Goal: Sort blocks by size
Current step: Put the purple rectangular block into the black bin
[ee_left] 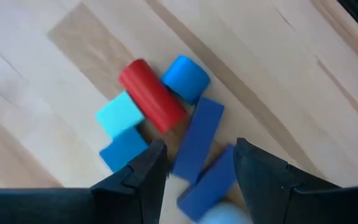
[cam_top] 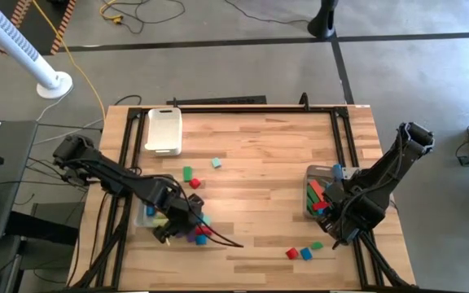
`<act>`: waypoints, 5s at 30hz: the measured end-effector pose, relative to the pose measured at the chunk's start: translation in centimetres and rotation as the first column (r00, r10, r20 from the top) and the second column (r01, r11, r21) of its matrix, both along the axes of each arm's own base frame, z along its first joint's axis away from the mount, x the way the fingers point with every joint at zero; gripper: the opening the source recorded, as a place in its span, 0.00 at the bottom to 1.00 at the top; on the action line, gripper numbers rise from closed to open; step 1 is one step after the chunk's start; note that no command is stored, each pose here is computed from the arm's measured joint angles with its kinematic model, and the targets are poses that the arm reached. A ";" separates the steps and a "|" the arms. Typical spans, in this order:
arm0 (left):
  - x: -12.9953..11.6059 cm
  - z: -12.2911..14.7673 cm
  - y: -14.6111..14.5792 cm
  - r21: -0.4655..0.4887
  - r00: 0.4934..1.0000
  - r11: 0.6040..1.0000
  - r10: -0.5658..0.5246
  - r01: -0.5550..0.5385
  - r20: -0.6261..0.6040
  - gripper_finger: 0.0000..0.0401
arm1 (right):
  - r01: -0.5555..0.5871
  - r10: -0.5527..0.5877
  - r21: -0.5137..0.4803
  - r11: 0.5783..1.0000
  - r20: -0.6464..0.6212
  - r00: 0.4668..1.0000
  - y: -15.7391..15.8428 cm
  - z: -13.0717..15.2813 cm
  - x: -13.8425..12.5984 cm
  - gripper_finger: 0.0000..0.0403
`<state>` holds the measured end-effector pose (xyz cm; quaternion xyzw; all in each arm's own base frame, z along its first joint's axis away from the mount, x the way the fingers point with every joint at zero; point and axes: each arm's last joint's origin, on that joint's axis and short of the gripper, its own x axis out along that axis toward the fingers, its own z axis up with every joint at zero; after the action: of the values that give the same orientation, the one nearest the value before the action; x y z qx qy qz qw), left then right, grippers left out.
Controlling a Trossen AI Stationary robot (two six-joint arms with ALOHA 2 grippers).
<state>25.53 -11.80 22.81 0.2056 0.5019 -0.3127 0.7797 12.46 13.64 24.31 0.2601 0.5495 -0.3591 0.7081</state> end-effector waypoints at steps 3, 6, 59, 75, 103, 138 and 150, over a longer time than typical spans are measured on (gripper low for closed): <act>0.2 -1.2 -0.5 -0.015 1.000 1.000 -0.018 0.018 -0.008 0.44 | 0.000 0.000 0.000 1.000 0.002 1.000 0.0 0.0 0.0 0.48; 0.5 -2.1 -0.7 -0.018 1.000 1.000 -0.021 0.021 0.000 0.44 | -0.014 0.014 0.001 1.000 0.003 1.000 0.0 0.0 0.0 0.48; 2.7 -5.7 -1.6 0.038 0.999 0.999 0.039 -0.038 -0.027 0.44 | -0.078 0.076 0.032 0.996 0.041 0.996 0.3 0.0 0.7 0.48; 2.3 -7.9 -0.9 0.134 0.998 0.991 -0.018 0.011 0.053 0.44 | -0.078 0.075 0.049 0.996 0.058 0.995 0.5 0.0 0.9 0.48; 4.6 -1.0 3.3 0.077 0.994 0.992 0.097 -0.101 0.054 0.23 | -0.272 0.275 -0.052 0.961 0.289 0.917 1.2 2.6 3.2 0.48; 8.8 9.4 12.6 -0.577 0.962 0.816 0.186 -0.037 0.201 0.23 | -0.401 0.828 -0.727 0.557 0.454 0.328 -3.3 9.6 13.9 0.48; 11.5 8.0 15.0 -0.771 0.971 0.636 0.199 -0.026 0.132 0.23 | -0.393 0.867 -0.773 0.498 0.425 0.261 -4.7 10.2 14.7 0.48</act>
<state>37.01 3.16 30.81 -0.1435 0.2518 -0.4229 0.8586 27.18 8.99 34.48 -0.0721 0.1131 -0.0043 0.9910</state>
